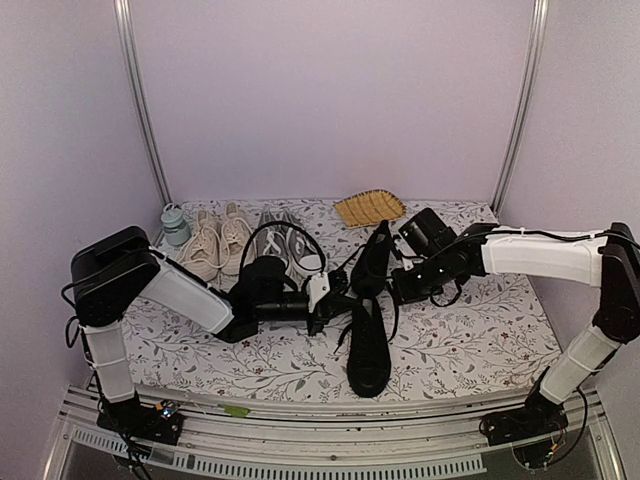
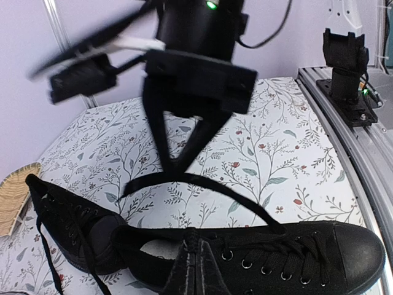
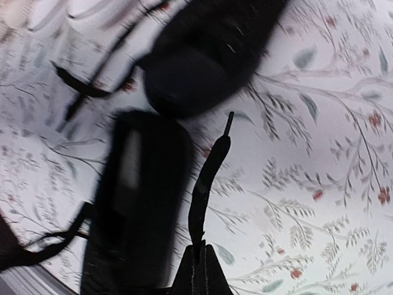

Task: Tie the shoes
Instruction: Pick up the half-tied shoelace from the center of the board, then place the half-tied shoelace at the center of the board.

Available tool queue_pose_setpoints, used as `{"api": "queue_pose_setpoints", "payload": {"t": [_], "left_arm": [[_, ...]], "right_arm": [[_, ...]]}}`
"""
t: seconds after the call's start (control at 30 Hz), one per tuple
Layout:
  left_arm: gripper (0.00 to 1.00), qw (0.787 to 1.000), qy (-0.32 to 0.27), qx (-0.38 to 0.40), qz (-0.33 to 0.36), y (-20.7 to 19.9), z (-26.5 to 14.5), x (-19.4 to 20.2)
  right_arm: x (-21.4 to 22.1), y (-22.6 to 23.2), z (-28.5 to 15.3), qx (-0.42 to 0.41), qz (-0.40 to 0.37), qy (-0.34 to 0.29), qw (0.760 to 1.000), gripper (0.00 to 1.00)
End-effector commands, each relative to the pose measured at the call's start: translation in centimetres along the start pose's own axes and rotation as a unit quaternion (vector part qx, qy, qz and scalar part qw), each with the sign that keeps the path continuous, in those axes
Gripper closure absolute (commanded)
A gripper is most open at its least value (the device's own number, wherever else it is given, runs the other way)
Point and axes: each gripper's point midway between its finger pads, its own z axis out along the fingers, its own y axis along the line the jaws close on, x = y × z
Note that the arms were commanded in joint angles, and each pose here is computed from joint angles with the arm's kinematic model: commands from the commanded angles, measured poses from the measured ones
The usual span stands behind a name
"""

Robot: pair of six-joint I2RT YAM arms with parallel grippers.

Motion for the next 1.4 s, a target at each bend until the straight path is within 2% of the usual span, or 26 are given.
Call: {"api": "queue_pose_setpoints", "payload": {"t": [0.0, 0.1, 0.17, 0.4, 0.43, 0.5, 0.53, 0.6, 0.67, 0.8, 0.93, 1.17, 1.23, 1.3, 1.37], "left_arm": [[1.0, 1.0, -0.017, 0.009, 0.014, -0.6, 0.0, -1.0], [1.0, 1.0, -0.02, 0.012, 0.012, -0.9, -0.2, -1.1], [1.0, 0.999, -0.023, 0.016, 0.015, -1.1, -0.3, -1.2], [1.0, 0.999, -0.03, 0.012, 0.012, -1.2, -0.3, -1.7], [1.0, 0.999, -0.032, 0.012, 0.01, -1.2, -0.4, -1.8], [1.0, 0.999, -0.036, 0.01, 0.005, -1.1, -0.5, -1.9], [1.0, 0.999, -0.037, 0.008, 0.003, -1.1, -0.6, -1.9], [1.0, 0.999, -0.039, 0.008, -0.001, -1.0, -0.6, -2.0], [1.0, 0.999, -0.038, 0.006, -0.005, -0.9, -0.6, -2.0], [1.0, 0.999, -0.038, -0.001, -0.01, -0.5, -0.6, -1.9], [1.0, 0.999, -0.036, 0.0, -0.011, -0.2, -0.7, -1.7], [1.0, 0.999, -0.031, -0.002, -0.011, 0.0, -0.6, -1.4], [1.0, 0.999, -0.031, -0.003, -0.011, 0.1, -0.6, -1.4], [1.0, 0.999, -0.031, -0.003, -0.011, 0.1, -0.6, -1.4], [1.0, 0.999, -0.031, -0.002, -0.01, 0.1, -0.6, -1.4]], "right_arm": [[-9.5, 7.6, -3.8, -0.189, -0.071, -0.14, 0.969, 1.0], [-13.1, 11.6, -4.6, -0.262, -0.106, -0.167, 0.945, 1.0], [-14.1, 13.5, -4.2, -0.302, -0.118, -0.163, 0.932, 1.0], [-12.6, 15.8, -1.5, -0.32, -0.141, -0.116, 0.93, 0.99], [-12.3, 15.8, -1.8, -0.323, -0.142, -0.113, 0.929, 0.93], [-12.0, 15.5, -2.7, -0.327, -0.15, -0.116, 0.926, 0.69], [-11.9, 15.3, -3.4, -0.331, -0.157, -0.12, 0.923, 0.62], [-11.9, 14.8, -5.0, -0.335, -0.172, -0.131, 0.917, 0.54], [-11.5, 13.6, -6.2, -0.34, -0.183, -0.136, 0.912, 0.52], [-8.4, 11.9, -8.1, -0.386, -0.215, -0.126, 0.888, 0.51], [-4.7, 11.3, -7.6, -0.405, -0.28, -0.126, 0.861, 0.51], [-3.3, 10.9, -7.3, -0.396, -0.36, -0.204, 0.82, 0.52], [-2.9, 10.8, -7.1, -0.394, -0.371, -0.206, 0.815, 0.56], [-2.7, 10.7, -6.4, -0.393, -0.372, -0.2, 0.817, 0.68], [-2.5, 10.6, -5.9, -0.394, -0.367, -0.192, 0.82, 0.73]]}}
